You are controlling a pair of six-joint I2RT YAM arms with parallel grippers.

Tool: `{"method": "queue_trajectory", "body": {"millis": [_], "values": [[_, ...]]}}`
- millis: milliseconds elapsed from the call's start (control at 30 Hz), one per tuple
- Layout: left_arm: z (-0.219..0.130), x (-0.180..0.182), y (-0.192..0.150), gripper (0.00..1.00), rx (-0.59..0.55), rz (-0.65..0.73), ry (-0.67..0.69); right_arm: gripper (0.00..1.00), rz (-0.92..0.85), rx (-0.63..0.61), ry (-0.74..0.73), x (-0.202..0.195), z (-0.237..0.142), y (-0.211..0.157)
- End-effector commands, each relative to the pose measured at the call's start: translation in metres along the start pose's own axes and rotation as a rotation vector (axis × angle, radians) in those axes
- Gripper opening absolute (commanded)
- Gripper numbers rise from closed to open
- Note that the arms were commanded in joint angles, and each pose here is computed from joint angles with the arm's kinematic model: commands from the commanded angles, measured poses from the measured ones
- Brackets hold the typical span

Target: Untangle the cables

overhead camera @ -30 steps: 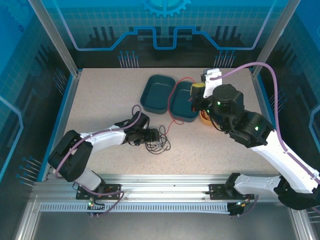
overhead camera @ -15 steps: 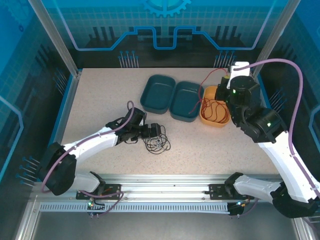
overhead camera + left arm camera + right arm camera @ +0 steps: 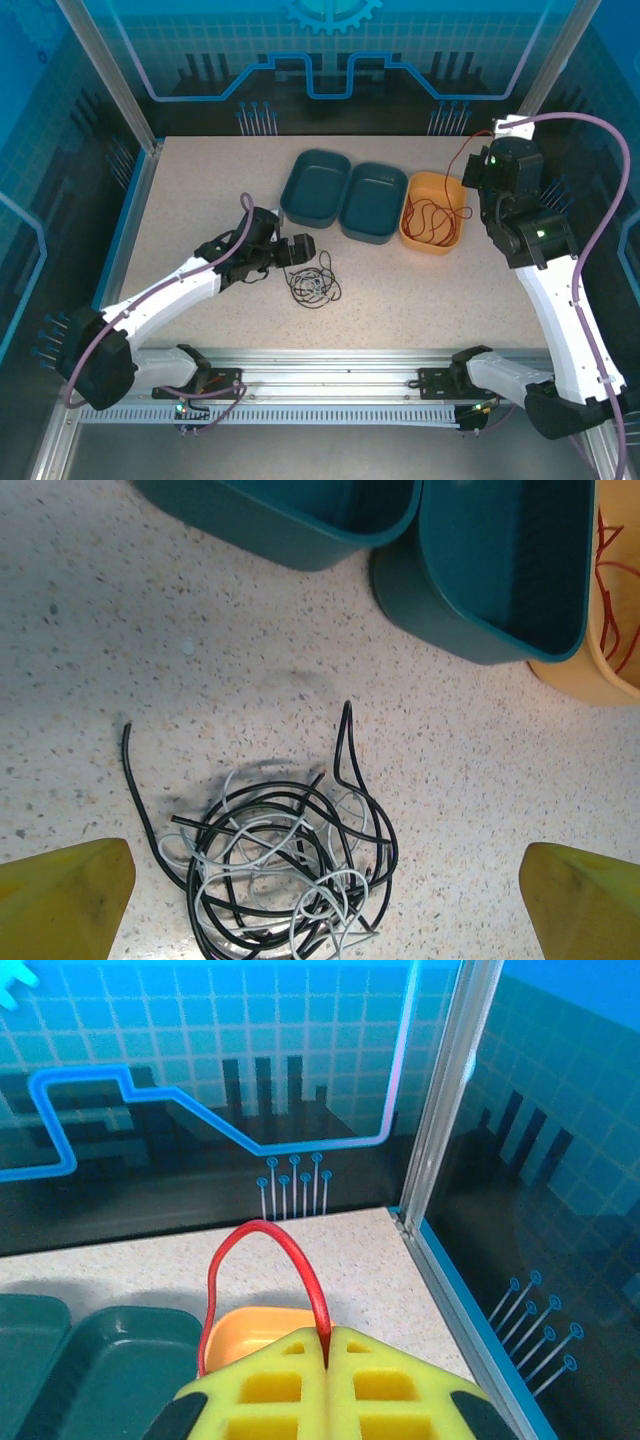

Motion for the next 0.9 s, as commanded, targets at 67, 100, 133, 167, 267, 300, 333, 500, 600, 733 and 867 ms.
{"method": "queue_trajectory", "body": {"millis": [67, 100, 133, 167, 267, 300, 333, 500, 600, 733, 867], "values": [[-0.018, 0.001, 0.013, 0.99, -0.071, 0.043, 0.012, 0.0, 0.008, -0.023, 0.001, -0.001, 0.019, 0.004], [-0.02, 0.002, 0.015, 0.99, -0.081, 0.044, 0.014, 0.0, 0.008, -0.021, -0.002, 0.0, 0.023, 0.003], [-0.022, 0.003, 0.016, 0.99, -0.089, 0.045, 0.018, 0.0, 0.008, -0.02, 0.001, 0.001, 0.027, 0.002], [-0.023, 0.004, 0.017, 0.99, -0.095, 0.045, 0.022, 0.0, 0.009, -0.02, 0.001, 0.002, 0.031, 0.002], [-0.027, 0.007, 0.02, 0.99, -0.12, 0.045, 0.029, 0.0, 0.0, -0.027, -0.002, 0.006, 0.042, 0.002], [-0.029, 0.008, 0.022, 0.99, -0.128, 0.042, 0.03, 0.0, -0.003, -0.031, -0.003, 0.008, 0.046, 0.002], [-0.029, 0.01, 0.022, 0.99, -0.132, 0.041, 0.031, 0.0, -0.008, -0.033, -0.009, 0.009, 0.051, 0.001], [-0.033, 0.015, 0.022, 0.99, -0.158, 0.035, 0.03, 0.0, -0.035, -0.031, -0.045, 0.009, 0.071, -0.004], [-0.032, 0.02, 0.022, 0.99, -0.159, 0.022, 0.037, 0.0, -0.037, -0.003, -0.065, 0.004, 0.083, -0.015], [-0.03, 0.023, 0.02, 0.99, -0.153, 0.014, 0.041, 0.0, -0.03, 0.052, -0.07, 0.0, 0.098, -0.039], [-0.03, 0.023, 0.021, 0.99, -0.157, 0.011, 0.037, 0.0, -0.036, 0.132, -0.068, -0.001, 0.113, -0.069]]}}
Point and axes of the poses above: each hand's point on the last joint's axis, 136 mm out from that joint toward the fingers, its own z axis out along the fingers, its own x axis along the line the jaws close on, y = z × x, the point moved 6 cm from there along -z, back along the fingers, and after that the axes turned 4 degrees about z, right-handed, at the moved point
